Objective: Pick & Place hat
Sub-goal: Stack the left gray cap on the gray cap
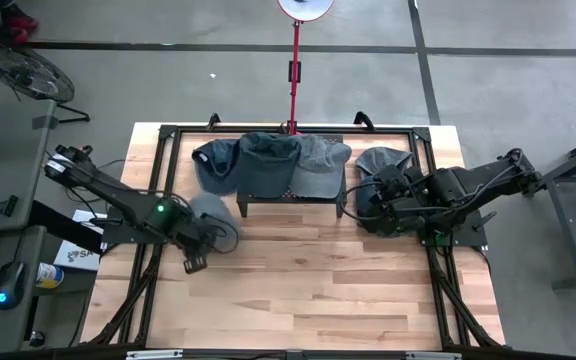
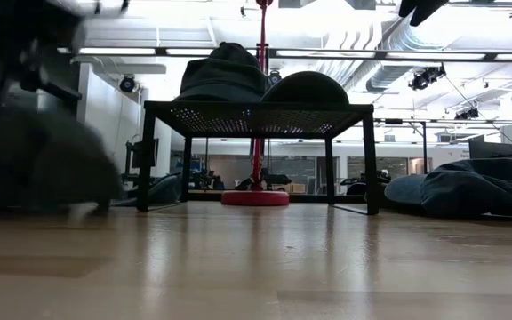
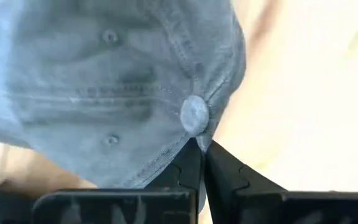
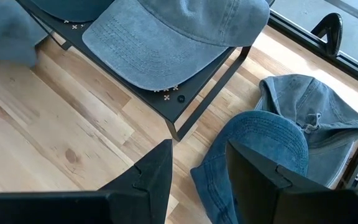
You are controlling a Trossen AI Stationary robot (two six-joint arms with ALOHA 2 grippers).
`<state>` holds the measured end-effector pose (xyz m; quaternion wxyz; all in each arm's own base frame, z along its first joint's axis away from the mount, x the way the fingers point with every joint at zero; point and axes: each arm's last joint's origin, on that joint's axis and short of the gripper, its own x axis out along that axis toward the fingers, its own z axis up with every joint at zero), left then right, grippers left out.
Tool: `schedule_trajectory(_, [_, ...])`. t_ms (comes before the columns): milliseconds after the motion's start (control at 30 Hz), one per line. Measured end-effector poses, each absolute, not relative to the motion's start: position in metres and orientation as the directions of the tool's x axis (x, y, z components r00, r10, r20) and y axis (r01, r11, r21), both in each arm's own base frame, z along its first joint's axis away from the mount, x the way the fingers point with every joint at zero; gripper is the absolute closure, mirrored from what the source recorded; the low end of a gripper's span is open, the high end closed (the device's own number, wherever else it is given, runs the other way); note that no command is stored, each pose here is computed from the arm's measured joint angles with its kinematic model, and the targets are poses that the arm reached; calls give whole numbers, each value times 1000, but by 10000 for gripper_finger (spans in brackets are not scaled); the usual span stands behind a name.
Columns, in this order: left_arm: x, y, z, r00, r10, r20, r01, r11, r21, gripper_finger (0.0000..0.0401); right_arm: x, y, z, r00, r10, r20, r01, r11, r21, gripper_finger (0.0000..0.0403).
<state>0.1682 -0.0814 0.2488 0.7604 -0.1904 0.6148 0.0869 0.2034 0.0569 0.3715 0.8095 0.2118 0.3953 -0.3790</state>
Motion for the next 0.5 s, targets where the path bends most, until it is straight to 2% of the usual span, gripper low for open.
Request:
schedule_trajectory(100, [177, -86, 285, 339, -158, -928, -386, 876, -290, 397, 204, 57, 371, 400, -446, -801, 781, 623, 43, 261])
schedule_trajectory(233, [184, -88, 326, 491, -191, -850, -460, 771, -440, 398, 203, 57, 371, 400, -447, -800, 778, 626, 40, 261])
schedule_trajectory(500, [206, -91, 382, 840, -98, -533, -359, 637, -682, 400, 210, 59, 374, 459, -433, -776, 745, 664, 70, 261])
